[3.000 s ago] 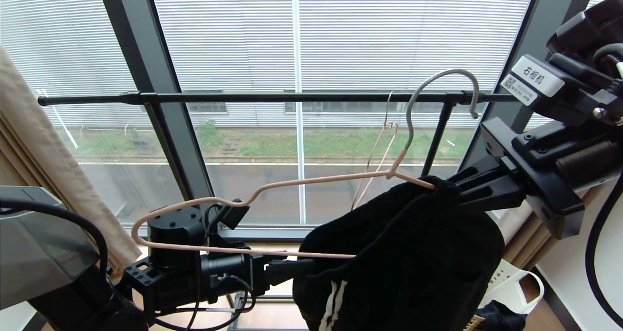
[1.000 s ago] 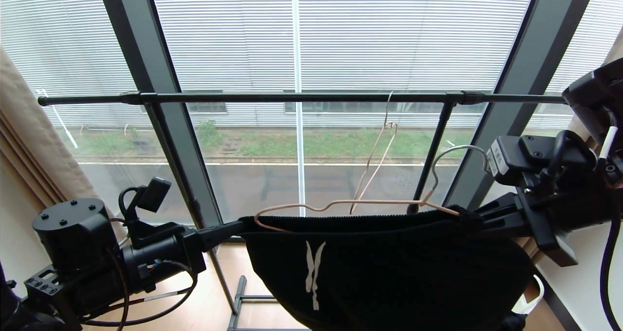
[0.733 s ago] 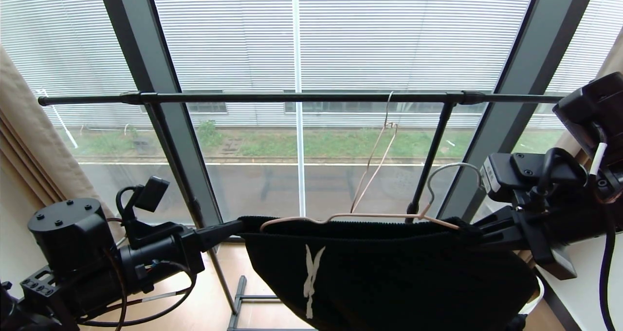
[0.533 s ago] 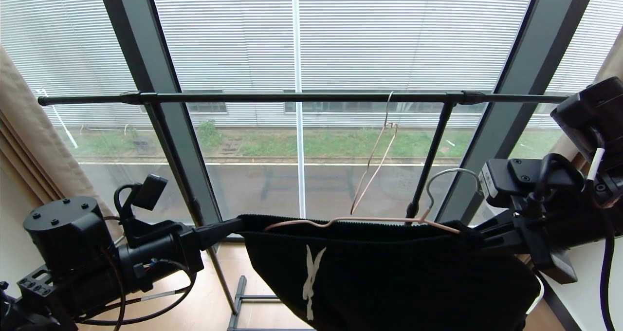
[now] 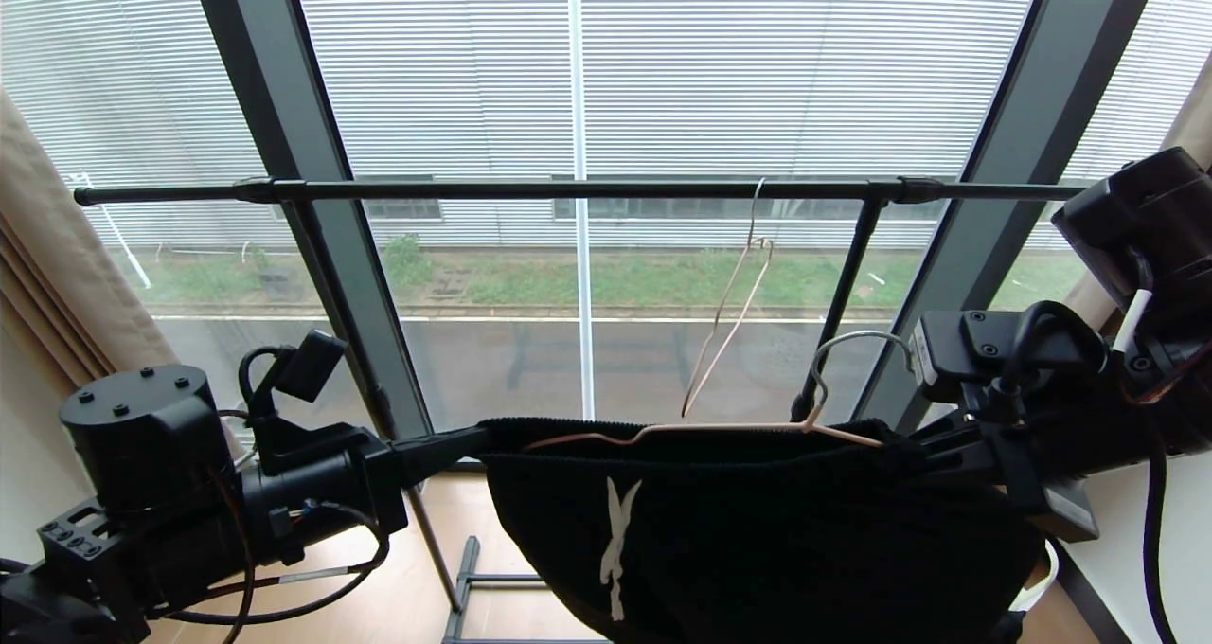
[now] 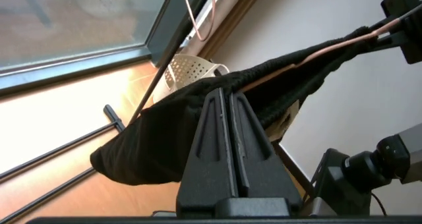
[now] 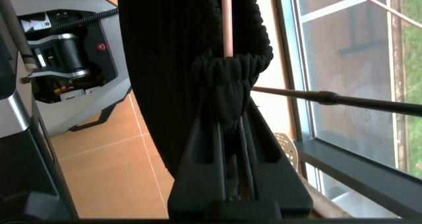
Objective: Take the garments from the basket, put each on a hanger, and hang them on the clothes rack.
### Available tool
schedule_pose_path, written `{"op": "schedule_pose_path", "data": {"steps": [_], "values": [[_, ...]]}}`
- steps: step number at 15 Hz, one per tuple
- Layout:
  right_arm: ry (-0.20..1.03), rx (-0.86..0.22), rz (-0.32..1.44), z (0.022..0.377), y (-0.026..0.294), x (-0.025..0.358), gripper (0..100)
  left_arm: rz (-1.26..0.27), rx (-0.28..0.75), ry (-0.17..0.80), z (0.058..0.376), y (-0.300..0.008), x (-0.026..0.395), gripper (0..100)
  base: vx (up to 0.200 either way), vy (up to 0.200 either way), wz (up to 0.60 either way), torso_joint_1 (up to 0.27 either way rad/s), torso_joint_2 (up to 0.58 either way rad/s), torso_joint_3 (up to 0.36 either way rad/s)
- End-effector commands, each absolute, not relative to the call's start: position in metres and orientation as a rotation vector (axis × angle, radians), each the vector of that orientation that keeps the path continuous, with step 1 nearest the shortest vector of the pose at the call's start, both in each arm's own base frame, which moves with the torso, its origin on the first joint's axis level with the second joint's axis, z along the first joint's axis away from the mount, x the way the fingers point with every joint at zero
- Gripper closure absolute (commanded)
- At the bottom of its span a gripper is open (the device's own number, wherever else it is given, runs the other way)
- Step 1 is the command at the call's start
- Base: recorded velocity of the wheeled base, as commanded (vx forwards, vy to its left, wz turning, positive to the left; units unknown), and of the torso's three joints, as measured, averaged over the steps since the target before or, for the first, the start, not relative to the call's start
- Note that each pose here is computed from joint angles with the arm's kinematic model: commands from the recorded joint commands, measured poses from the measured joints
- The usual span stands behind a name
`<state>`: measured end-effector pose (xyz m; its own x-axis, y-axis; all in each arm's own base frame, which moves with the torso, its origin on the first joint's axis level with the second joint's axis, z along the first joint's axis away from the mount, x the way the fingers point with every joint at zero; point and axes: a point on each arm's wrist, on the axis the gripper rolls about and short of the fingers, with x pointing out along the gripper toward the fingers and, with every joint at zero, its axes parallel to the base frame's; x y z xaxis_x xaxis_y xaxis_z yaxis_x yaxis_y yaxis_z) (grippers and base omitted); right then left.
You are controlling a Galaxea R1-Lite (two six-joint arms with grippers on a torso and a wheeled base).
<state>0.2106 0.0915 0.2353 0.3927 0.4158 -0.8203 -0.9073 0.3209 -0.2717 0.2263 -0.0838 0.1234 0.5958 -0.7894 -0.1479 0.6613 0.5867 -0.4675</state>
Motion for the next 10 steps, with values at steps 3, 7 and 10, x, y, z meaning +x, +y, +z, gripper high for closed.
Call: {"op": "schedule_pose_path", "data": {"steps": [3,7,10], "values": [[0.719,-0.819,0.967,0.235,0.096,0.218,100,-0.900,-0.346,0.370,0.154,-0.095,0.233,100,0.000,0.000,0.00,0.000,0.00,0.000],[0.736,-0.828,0.941,0.233,0.098,0.225,100,-0.910,-0.311,0.421,0.178,-0.113,0.239,100,0.000,0.000,0.00,0.000,0.00,0.000],[0.767,-0.860,0.934,0.226,0.103,0.226,100,-0.919,-0.283,0.438,0.189,-0.119,0.244,100,0.000,0.000,0.00,0.000,0.00,0.000]]}}
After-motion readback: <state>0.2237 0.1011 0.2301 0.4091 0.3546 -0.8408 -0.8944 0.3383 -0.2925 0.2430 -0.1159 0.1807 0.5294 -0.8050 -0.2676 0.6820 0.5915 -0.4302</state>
